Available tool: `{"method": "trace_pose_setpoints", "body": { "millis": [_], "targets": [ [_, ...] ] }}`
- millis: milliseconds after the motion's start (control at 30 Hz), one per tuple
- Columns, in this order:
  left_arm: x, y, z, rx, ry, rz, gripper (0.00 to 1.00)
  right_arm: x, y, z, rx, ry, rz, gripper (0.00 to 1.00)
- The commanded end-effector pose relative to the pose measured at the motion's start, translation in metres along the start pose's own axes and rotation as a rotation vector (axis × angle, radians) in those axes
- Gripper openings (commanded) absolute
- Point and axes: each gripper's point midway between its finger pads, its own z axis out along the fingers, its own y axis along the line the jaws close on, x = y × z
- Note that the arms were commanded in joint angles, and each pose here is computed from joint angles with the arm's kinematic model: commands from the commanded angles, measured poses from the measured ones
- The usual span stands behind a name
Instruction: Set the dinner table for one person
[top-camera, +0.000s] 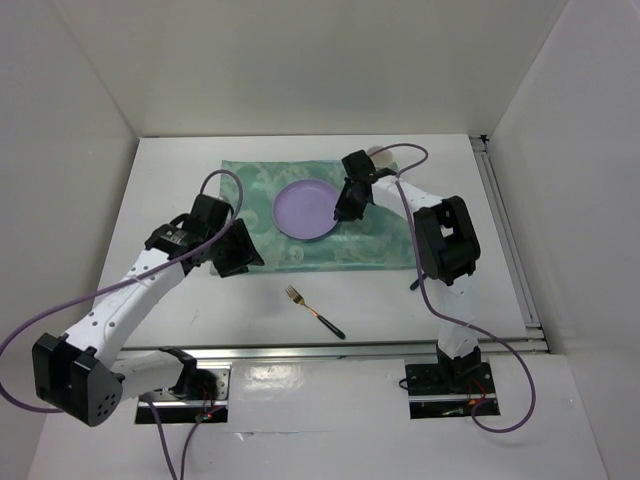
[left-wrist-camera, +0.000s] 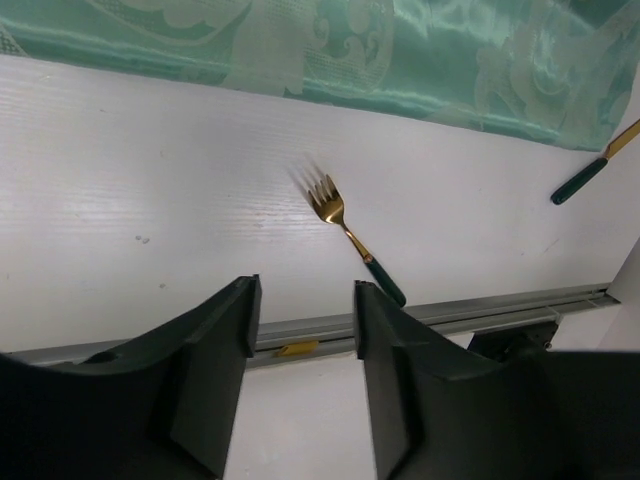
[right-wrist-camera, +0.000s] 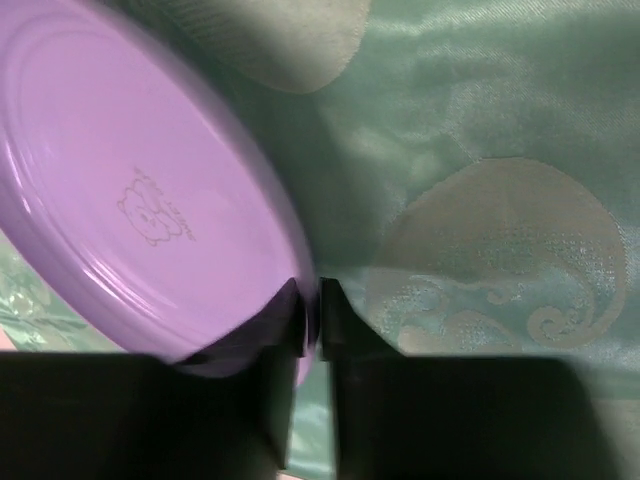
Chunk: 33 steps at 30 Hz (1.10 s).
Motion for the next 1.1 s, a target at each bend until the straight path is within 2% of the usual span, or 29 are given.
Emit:
{"method": "trace_pose_setpoints", "body": {
  "millis": [0, 33, 67, 100, 167, 200, 300, 333, 400, 567, 700, 867, 933, 1067],
  "targets": [
    [-0.01, -0.02, -0.01, 0.02, -0.069, -0.013, 0.61, -0.012, 0.005, -0.016, -0.013, -0.047, 0.022, 0.28],
    [-0.001, -0.02, -0.004, -0.008, -0.046, -0.007, 0.82, -0.015, 0.008, -0.021, -0.022, -0.056, 0.021, 0.53],
    [0.003, -0.021, -0.006, -0.022, -0.045, -0.009, 0.88, -0.012, 0.005, -0.019, -0.015, -0.05, 0.022, 0.65],
    [0.004, -0.02, -0.001, -0.048, -0.052, -0.022, 0.91, -0.015, 0.009, -0.026, -0.027, -0.061, 0.012, 0.74],
    [0.02, -0.028, 0.005, -0.071, -0.025, 0.005, 0.94, -0.023, 0.012, -0.04, -0.031, -0.094, 0.001, 0.84],
    [0.026, -0.031, 0.009, -0.083, -0.021, -0.01, 0.92, -0.024, 0.013, -0.047, -0.035, -0.098, -0.01, 0.86],
    [0.054, -0.038, 0.025, -0.143, 0.006, 0.038, 0.88, -0.027, 0.021, -0.08, -0.044, -0.154, -0.043, 0.87],
    [0.059, -0.043, 0.03, -0.158, -0.003, 0.013, 0.87, -0.027, 0.018, -0.089, -0.039, -0.165, -0.055, 0.87],
    [0.087, -0.052, 0.037, -0.167, 0.044, 0.048, 0.87, -0.027, 0.017, -0.123, -0.051, -0.219, -0.069, 0.88],
    [0.137, -0.064, 0.073, -0.258, 0.144, 0.011, 0.84, -0.02, -0.027, -0.199, -0.025, -0.316, -0.037, 0.88],
    [0.151, -0.08, 0.092, -0.286, 0.157, -0.02, 0.78, -0.025, -0.054, -0.251, -0.049, -0.401, -0.013, 0.88],
    [0.156, -0.094, 0.1, -0.351, 0.145, -0.056, 0.69, -0.026, -0.074, -0.28, -0.041, -0.442, -0.011, 0.88],
    [0.164, -0.093, 0.108, -0.375, 0.159, -0.066, 0.62, -0.022, -0.074, -0.284, -0.049, -0.435, -0.013, 0.88],
    [0.171, -0.084, 0.113, -0.428, 0.177, -0.097, 0.62, -0.021, -0.075, -0.289, -0.061, -0.442, -0.008, 0.88]
  ]
}}
